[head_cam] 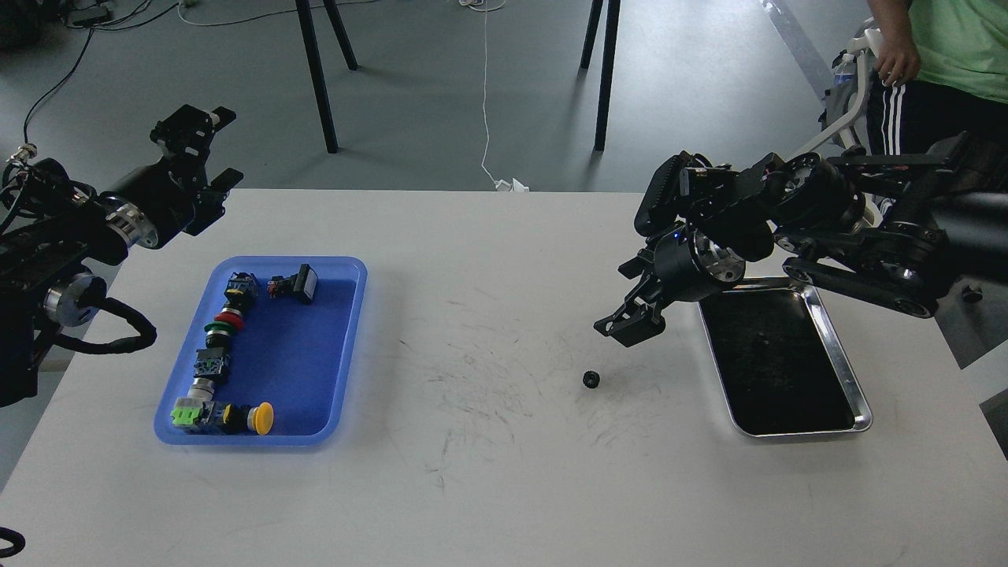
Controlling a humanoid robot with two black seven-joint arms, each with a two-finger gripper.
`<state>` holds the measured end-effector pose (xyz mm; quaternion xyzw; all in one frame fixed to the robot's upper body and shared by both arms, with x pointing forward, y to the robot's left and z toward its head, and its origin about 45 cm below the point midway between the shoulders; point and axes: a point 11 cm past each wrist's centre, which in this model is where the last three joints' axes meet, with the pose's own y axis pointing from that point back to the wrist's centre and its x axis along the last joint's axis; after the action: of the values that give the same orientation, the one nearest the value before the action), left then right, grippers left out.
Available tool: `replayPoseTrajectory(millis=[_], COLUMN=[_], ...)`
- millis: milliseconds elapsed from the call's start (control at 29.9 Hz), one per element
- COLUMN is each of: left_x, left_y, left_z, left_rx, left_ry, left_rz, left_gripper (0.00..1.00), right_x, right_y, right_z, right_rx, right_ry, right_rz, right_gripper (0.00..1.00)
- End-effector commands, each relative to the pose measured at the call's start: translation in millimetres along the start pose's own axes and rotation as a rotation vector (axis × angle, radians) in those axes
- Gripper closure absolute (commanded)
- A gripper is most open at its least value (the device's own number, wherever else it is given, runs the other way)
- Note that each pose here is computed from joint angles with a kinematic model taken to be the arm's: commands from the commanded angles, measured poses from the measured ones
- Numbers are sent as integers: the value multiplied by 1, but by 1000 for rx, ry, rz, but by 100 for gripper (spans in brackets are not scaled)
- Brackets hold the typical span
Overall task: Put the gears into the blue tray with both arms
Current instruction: 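Retract the left arm and lower the right hand toward the gear, then close the right hand fingers around the black gear on the table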
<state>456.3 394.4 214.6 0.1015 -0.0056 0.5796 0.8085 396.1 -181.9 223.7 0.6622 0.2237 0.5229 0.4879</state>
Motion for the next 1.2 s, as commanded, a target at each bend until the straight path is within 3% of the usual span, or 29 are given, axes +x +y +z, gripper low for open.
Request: replayPoseTrajectory(millis=[0, 401, 1170], left_x=[-3, -3, -1], left_y=[-2, 1, 1], left_z=[-3, -11, -7], left_rx=[4, 17, -1], left_ry=[6, 15, 32], left_rz=[-1, 3, 14], left_gripper=[2, 2, 2], right_x=[4, -24, -15], right_y=[-12, -36, -79], right_z=[-11, -26, -50], right_rx=[28, 69, 116], right_ry=[31, 38, 66], right_rz=[-20, -110, -121], right_gripper=[5, 7, 12])
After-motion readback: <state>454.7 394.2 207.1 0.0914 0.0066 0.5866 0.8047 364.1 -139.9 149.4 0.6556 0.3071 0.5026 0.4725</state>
